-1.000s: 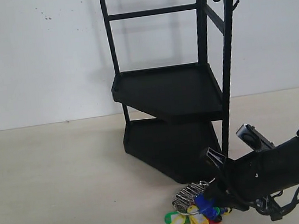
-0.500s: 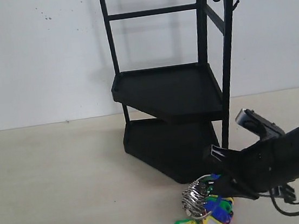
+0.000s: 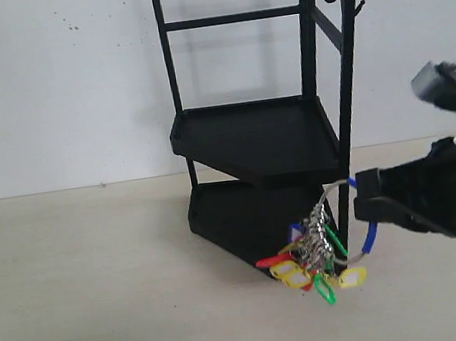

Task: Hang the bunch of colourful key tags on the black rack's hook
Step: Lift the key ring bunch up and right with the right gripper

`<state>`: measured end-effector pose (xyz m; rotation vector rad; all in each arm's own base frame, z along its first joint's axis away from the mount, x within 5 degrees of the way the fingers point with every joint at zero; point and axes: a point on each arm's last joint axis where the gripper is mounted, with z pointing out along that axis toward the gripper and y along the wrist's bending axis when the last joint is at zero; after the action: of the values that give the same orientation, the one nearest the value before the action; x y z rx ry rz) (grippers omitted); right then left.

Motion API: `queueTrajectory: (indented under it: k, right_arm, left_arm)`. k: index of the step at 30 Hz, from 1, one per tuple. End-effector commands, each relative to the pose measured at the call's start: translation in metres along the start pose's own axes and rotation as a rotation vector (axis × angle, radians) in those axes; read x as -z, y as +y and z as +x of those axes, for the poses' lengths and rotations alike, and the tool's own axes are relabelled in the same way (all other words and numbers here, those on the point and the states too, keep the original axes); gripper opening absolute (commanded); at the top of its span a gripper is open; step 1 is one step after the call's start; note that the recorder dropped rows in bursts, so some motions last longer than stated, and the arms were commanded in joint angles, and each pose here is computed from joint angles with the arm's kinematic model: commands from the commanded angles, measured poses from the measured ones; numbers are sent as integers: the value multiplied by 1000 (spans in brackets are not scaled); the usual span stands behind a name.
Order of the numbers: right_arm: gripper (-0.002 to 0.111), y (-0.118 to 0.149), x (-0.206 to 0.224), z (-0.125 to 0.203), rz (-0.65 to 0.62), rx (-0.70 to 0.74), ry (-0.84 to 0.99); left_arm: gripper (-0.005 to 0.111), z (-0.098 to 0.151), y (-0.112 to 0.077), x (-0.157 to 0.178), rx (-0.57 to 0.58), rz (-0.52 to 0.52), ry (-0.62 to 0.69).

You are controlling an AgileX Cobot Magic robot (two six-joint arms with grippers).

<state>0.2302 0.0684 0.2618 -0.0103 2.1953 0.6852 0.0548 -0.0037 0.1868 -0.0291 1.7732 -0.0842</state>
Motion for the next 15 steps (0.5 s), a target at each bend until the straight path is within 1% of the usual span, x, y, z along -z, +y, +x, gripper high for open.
queueTrajectory:
  k: [1, 3, 8, 12, 15]
  right_arm:
    - [0, 16, 36, -11, -17, 96, -154]
    - [0, 23, 52, -14, -33, 145, -211]
    - [0, 37, 84, -15, -59, 215, -323]
    - [0, 41, 105, -14, -22, 300, -394]
    - [0, 40, 118, -13, 40, 350, -435]
  left_arm:
    - [4, -1, 0, 0, -7, 0, -7]
    - [4, -1, 0, 0, -7, 0, -7]
    - [4, -1, 0, 0, -7, 0, -7]
    - [4, -1, 0, 0, -7, 0, -7]
    - [4, -1, 0, 0, -7, 0, -7]
